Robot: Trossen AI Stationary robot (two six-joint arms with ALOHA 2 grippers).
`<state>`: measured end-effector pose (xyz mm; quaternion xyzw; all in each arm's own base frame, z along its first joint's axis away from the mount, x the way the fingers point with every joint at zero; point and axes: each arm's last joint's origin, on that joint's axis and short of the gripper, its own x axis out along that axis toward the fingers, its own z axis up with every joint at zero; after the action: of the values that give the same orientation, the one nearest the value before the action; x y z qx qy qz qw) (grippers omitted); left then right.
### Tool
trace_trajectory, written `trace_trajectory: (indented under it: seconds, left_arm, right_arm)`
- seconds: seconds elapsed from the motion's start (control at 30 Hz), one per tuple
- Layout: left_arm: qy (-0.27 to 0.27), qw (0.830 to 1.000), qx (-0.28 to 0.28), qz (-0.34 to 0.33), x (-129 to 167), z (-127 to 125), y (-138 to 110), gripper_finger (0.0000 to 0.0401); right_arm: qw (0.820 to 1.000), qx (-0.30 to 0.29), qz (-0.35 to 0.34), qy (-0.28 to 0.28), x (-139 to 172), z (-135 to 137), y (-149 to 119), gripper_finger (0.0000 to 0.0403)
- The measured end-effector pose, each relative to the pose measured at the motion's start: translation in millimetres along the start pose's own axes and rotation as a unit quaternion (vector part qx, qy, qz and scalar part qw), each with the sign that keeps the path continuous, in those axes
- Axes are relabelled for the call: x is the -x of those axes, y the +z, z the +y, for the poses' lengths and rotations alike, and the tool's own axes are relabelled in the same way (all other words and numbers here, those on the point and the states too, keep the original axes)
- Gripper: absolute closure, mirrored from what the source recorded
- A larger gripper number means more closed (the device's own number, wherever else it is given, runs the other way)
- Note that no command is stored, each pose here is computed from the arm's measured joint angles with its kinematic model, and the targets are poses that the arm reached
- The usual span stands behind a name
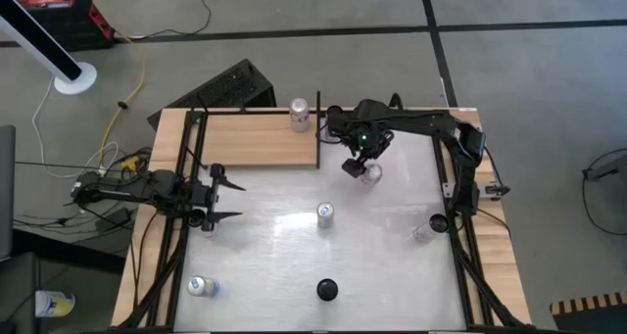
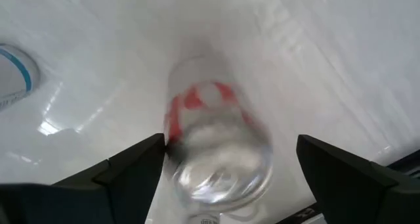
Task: Place canned beverage on shelf
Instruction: Put the silver-red soda can on the shelf aligned with the other silver-red soda can
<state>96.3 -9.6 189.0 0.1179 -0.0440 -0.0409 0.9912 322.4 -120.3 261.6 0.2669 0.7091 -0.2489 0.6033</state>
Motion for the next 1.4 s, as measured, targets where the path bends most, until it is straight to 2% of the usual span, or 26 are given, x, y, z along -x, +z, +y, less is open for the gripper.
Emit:
trace_trajectory:
  seconds: [0.47, 0.7, 0.87, 1.0, 1.17, 1.23, 1.3, 1.4]
  left_arm:
    - [0.0, 1.0, -0.001, 0.0, 0, 0, 0, 0.0101]
    - [0.0, 1.0, -0.001, 0.0, 0, 0, 0, 0.0101]
    - [0.001, 1.0, -0.001, 0.0, 0, 0, 0, 0.0101]
    - [-0.002, 1.0, 0.0, 0.0, 0, 0, 0, 0.0101]
    - [-0.003, 1.0, 0.0, 0.0, 0, 0, 0, 0.0101]
    - [-0.003, 1.0, -0.001, 0.0, 0, 0, 0, 0.0101]
    - [-0.002, 1.0, -0.002, -0.001, 0, 0, 0, 0.0101]
    - [-0.001, 1.0, -0.005, -0.001, 0, 0, 0, 0.0101]
  right_arm:
    - [0.998, 0.027, -0.057, -0.013, 6, 19, -5, 0.004]
    - [0.992, 0.028, -0.121, -0.026, 34, 23, -31, 0.0042]
    - [0.979, -0.026, -0.195, -0.046, 54, 24, -62, 0.0047]
    - [0.968, -0.073, -0.237, -0.044, 46, 28, -83, 0.0045]
    - [0.957, -0.032, -0.289, -0.008, 21, 44, -97, 0.0045]
    - [0.95, -0.032, -0.311, -0.016, 15, 47, -103, 0.0046]
    - [0.942, -0.056, -0.33, -0.031, 11, 48, -110, 0.0048]
    - [0.919, -0.137, -0.368, -0.039, 10, 50, -114, 0.005]
